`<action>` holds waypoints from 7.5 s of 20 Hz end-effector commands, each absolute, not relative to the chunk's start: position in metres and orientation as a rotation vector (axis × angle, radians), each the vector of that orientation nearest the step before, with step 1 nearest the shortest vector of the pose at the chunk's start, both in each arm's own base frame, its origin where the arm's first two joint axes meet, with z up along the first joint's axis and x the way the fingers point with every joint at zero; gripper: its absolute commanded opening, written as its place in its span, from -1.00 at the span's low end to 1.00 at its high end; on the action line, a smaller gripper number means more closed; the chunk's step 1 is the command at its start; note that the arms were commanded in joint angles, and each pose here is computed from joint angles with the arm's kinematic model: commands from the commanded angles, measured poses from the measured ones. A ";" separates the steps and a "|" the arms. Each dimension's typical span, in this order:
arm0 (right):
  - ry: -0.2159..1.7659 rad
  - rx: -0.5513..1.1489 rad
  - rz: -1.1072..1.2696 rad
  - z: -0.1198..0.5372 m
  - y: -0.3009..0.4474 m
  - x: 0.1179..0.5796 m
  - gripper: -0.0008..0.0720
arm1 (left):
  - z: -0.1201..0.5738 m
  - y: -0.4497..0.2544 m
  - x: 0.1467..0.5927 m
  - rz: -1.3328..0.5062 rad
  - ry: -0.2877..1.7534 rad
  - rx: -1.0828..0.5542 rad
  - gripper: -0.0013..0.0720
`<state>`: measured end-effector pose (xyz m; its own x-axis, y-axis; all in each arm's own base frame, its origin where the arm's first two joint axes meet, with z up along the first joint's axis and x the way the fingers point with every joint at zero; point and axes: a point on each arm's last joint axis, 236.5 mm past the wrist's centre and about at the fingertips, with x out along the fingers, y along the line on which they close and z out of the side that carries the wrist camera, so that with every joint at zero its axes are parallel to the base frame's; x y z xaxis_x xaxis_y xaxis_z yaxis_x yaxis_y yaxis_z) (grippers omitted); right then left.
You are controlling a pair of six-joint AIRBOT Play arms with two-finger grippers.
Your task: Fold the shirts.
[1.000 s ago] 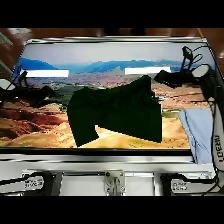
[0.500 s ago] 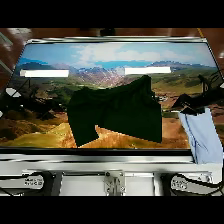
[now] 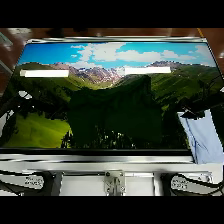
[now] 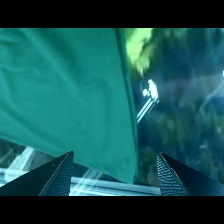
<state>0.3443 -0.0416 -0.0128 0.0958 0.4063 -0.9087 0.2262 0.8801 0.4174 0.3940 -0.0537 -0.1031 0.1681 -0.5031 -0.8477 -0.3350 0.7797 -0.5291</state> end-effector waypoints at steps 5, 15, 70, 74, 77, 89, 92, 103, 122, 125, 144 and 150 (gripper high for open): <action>1.535 0.488 0.079 -0.025 -0.057 0.335 0.77 | -0.127 -0.075 0.392 -0.151 1.486 -0.759 -0.14; 1.836 0.751 0.068 -0.112 -0.014 0.226 0.77 | -0.088 -0.076 0.410 -0.234 1.406 -0.699 -0.84; 0.807 0.099 0.103 0.046 0.020 0.521 -0.81 | 0.097 -0.015 0.491 -0.064 0.655 -0.531 -0.84; 0.612 0.181 0.032 0.023 0.023 0.581 -0.81 | 0.033 -0.018 0.554 -0.045 0.717 -0.594 -0.84; 0.671 0.221 0.002 -0.019 0.015 0.584 -0.81 | 0.004 -0.031 0.578 -0.082 0.746 -0.528 -0.84; 1.070 0.234 0.076 -0.038 0.015 0.497 -0.81 | -0.002 -0.036 0.504 -0.197 1.056 -0.402 -0.84; 1.274 0.269 0.086 -0.055 0.008 0.451 -0.81 | -0.015 -0.044 0.446 -0.248 1.300 -0.421 -0.84; 1.462 0.394 0.107 -0.109 0.026 0.427 -0.81 | -0.087 -0.045 0.397 -0.164 1.575 -0.534 -0.84; 1.467 0.341 0.045 -0.116 0.009 0.426 -0.78 | -0.092 -0.027 0.404 -0.128 1.549 -0.539 -0.84; 1.448 0.380 0.086 -0.107 0.019 0.429 0.30 | -0.088 -0.029 0.397 -0.147 1.581 -0.540 0.00; 1.437 0.464 -0.024 0.001 -0.110 0.325 0.32 | -0.101 -0.059 0.164 -0.127 1.736 -0.865 0.26; 1.404 0.456 -0.040 0.001 -0.115 0.332 0.32 | -0.113 -0.065 0.157 -0.139 1.786 -0.853 0.26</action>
